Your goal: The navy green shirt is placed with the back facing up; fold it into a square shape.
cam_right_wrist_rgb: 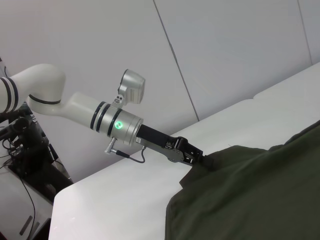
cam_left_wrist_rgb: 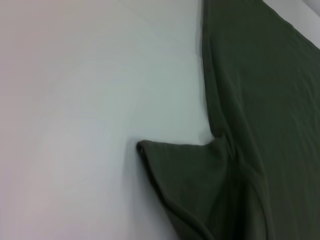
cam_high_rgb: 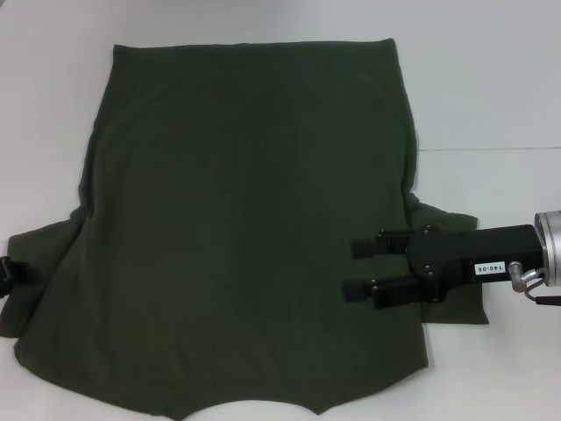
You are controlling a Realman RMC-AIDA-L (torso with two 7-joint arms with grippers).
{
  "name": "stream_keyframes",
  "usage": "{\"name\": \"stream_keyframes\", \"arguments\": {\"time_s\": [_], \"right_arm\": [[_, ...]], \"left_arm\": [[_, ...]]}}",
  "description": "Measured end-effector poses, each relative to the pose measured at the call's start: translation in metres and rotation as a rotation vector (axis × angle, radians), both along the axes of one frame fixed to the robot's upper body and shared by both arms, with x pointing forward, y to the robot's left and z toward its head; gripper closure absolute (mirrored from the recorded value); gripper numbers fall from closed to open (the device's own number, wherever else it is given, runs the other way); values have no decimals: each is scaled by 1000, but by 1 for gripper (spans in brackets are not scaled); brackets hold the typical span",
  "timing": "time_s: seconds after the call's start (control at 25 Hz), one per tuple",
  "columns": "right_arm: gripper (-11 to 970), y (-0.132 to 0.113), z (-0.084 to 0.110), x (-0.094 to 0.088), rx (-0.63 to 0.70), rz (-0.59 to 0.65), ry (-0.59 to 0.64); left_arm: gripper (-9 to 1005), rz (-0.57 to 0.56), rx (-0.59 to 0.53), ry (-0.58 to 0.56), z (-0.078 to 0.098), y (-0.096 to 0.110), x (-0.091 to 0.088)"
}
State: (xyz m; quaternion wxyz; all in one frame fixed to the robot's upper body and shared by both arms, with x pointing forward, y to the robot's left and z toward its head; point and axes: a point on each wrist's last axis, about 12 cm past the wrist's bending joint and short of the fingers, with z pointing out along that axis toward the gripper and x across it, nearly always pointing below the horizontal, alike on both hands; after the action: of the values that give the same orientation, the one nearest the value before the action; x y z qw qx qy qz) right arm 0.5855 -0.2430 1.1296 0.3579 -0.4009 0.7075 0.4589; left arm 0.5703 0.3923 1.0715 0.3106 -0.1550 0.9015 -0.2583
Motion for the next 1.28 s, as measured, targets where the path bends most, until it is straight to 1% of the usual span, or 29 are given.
{"name": "stream_keyframes", "arguments": {"time_s": [0.04, 0.24, 0.44, 0.6, 0.68, 0.8, 0.92, 1.04, 1.2, 1.24, 1.28], "right_arm": [[46, 0, 0, 0, 0, 0, 0], [46, 1, 0, 0, 2, 1, 1], [46, 1, 0, 0, 2, 1, 2], [46, 1, -1, 0, 2, 1, 3], [46, 1, -1, -1, 3, 0, 4], [46, 0, -2, -1, 2, -4, 5], [46, -1, -2, -1, 0, -7, 4], [46, -2, -3, -1, -4, -13, 2], [46, -2, -4, 0, -11, -21, 0], [46, -2, -4, 0, -13, -24, 0], [46, -2, -5, 0, -14, -26, 0]], "left_arm": [[758, -2, 1, 0, 0, 0, 0], [752, 8, -7, 4, 1, -1, 2], [933, 11, -8, 4, 1, -1, 2], [960, 12, -8, 3, 2, 0, 3], [973, 14, 0, -6, 5, 1, 5], [993, 23, 38, -28, 16, 10, 12], [992, 31, 99, -46, 34, 24, 21], [988, 23, 164, -55, 50, 34, 29], [972, -22, 218, -63, 69, 34, 42], [968, -34, 219, -65, 72, 32, 45], [964, -62, 207, -71, 81, 25, 53]]}}
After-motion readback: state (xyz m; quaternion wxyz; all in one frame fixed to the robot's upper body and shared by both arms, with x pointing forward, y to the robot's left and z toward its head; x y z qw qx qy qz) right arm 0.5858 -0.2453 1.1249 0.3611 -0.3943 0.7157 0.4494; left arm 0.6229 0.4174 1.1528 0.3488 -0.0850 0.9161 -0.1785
